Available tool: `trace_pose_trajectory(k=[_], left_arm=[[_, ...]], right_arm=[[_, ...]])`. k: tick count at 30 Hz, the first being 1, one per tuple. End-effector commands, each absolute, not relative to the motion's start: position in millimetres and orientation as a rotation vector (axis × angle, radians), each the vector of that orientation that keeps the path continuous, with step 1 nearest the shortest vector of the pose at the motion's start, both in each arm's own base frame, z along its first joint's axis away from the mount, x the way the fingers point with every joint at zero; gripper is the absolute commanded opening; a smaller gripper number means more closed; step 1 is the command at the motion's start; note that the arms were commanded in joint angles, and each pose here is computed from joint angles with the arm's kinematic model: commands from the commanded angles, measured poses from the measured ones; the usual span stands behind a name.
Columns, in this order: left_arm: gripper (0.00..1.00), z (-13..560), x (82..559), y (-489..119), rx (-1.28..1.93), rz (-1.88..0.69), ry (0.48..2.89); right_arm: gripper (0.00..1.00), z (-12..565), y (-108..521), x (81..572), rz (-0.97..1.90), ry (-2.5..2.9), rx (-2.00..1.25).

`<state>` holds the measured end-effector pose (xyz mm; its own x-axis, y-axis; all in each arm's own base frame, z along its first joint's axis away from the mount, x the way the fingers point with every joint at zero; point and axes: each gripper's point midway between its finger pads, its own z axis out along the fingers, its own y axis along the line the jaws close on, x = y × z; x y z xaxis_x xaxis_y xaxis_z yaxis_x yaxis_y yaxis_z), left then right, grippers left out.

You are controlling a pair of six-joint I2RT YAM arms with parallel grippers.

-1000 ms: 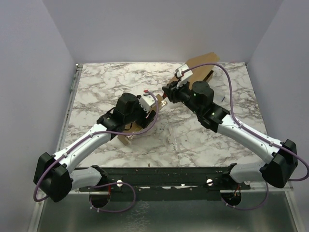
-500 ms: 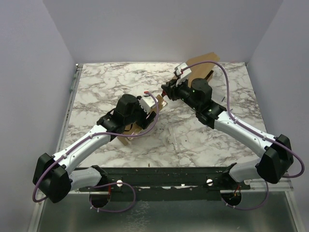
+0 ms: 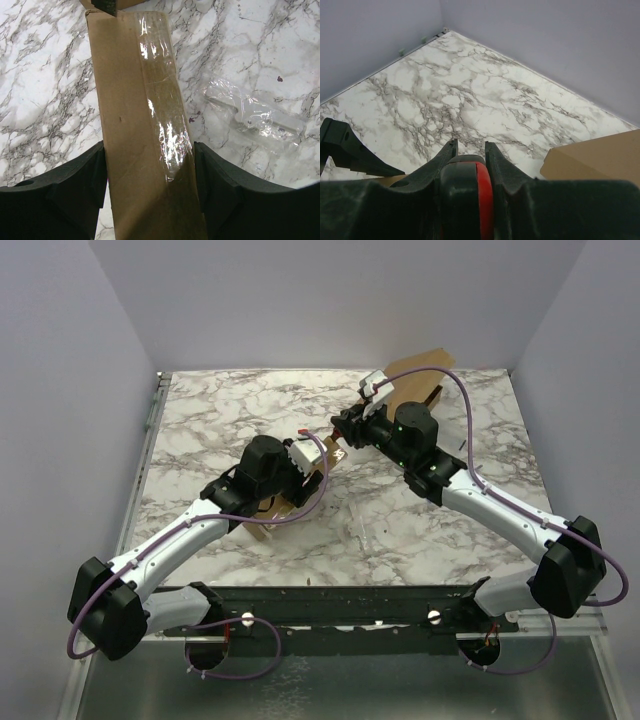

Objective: Unpack the express box
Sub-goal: Cut the express box at the center of the board.

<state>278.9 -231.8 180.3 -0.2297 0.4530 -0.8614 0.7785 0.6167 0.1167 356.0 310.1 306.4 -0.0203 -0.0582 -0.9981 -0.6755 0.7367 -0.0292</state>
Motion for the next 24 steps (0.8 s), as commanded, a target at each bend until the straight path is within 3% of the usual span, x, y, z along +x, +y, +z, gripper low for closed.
trace_pose_trajectory(k=[1,24], left_arm=[[0.28,135.4,255.3,-212.6,1.043,-0.388,2.043],[0.27,137.4,254.7,-211.8,1.037,-0.387,2.037]], right_arm=[[0.0,329.6,300.8,359.6,0.52,1.458,-0.575],[0.0,310.2,307.3,358.3,0.542,1.484,-0.638]])
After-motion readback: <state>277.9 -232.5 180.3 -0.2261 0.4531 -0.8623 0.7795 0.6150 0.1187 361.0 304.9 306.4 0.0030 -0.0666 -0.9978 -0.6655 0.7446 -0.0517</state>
